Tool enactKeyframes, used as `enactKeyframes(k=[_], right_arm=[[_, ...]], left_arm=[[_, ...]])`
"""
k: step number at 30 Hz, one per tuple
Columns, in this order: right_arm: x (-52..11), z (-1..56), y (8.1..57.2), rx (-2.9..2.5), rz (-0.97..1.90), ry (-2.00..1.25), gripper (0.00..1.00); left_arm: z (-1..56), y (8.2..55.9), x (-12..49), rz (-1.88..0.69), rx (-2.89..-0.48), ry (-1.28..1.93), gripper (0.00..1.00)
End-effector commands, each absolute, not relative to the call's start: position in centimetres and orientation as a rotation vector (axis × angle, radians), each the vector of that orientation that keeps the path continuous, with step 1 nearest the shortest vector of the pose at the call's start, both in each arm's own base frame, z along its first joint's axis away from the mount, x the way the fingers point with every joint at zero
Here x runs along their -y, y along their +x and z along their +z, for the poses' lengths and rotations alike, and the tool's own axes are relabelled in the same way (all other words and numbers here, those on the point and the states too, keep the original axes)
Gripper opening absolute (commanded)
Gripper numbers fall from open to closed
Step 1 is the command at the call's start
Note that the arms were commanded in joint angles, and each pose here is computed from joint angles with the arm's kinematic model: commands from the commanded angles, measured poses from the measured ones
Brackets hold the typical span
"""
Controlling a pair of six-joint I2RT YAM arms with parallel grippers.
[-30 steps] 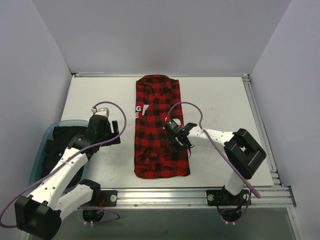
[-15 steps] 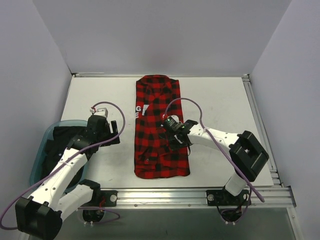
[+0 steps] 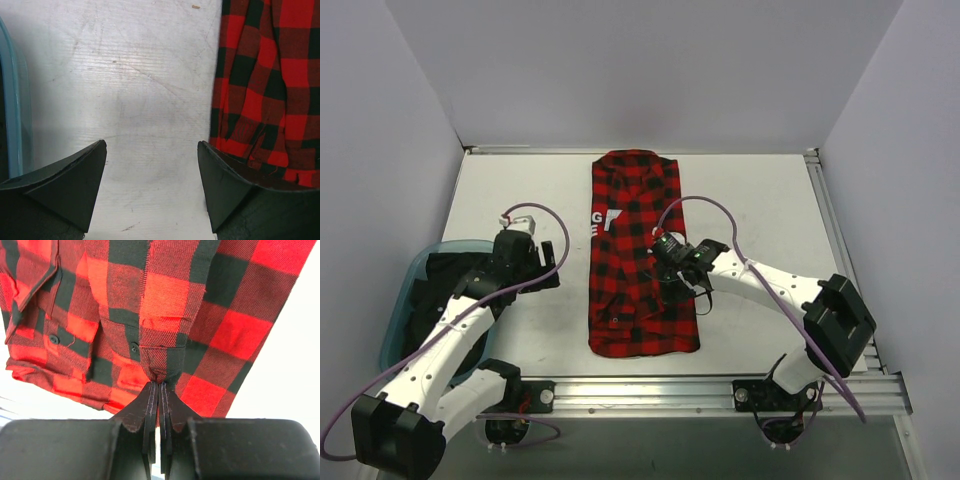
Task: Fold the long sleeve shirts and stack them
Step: Fold the shirt
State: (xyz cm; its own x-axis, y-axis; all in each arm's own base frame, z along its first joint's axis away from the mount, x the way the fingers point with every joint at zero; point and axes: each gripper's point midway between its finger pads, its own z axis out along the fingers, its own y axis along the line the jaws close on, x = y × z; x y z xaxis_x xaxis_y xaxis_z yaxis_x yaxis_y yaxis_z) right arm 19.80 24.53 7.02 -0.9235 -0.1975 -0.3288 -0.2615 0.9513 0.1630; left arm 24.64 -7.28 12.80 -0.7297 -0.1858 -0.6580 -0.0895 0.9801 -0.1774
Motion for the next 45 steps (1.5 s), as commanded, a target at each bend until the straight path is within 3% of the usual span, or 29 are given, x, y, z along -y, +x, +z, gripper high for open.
enactKeyframes(k=[1,3,5,8,11,15,21,27,35,41,45], right_arm=[[-23.5,7.0,17.8,-2.854,0.274,-0.296,0.0],[-23.1,6.2,17.9,-2.869,0.234,-0.291,0.06],[-23.1,5.7,17.9,-2.878,0.216,-0.299,0.21],[-23.4,6.1,18.3,-2.86,0.225,-0.322,0.36],[-23.7,7.5,19.1,-2.822,0.268,-0.322,0.43],[-24.2,9.6,20.8,-2.768,0.383,-0.294,0.41],[-26.3,11.0,24.6,-2.65,0.636,-0.156,0.31],[-27.5,6.3,24.2,-2.692,0.755,-0.06,0.27],[-25.0,0.1,21.8,-2.826,0.634,-0.006,0.25],[-24.2,2.9,22.3,-2.75,0.634,-0.017,0.25],[-21.6,5.1,21.8,-2.739,0.572,0.025,0.29]], left_arm=[[13.5,25.5,7.6,-0.201,-2.355,-0.177,0.83],[13.4,25.4,7.6,-0.204,-2.359,-0.176,0.83],[13.3,25.4,7.8,-0.211,-2.364,-0.171,0.83],[13.0,25.3,8.0,-0.222,-2.375,-0.161,0.83],[12.9,25.2,8.3,-0.24,-2.384,-0.15,0.83],[13.1,25.3,9.2,-0.304,-2.388,-0.164,0.83],[12.5,24.1,15.0,-0.609,-2.431,-0.223,0.79],[9.0,21.8,19.6,-0.615,-2.527,-0.164,0.72],[3.7,20.1,21.5,-0.531,-2.644,-0.166,0.56],[3.1,18.8,20.7,-0.39,-2.728,-0.151,0.57],[5.5,18.3,19.6,-0.383,-2.687,-0.21,0.72]])
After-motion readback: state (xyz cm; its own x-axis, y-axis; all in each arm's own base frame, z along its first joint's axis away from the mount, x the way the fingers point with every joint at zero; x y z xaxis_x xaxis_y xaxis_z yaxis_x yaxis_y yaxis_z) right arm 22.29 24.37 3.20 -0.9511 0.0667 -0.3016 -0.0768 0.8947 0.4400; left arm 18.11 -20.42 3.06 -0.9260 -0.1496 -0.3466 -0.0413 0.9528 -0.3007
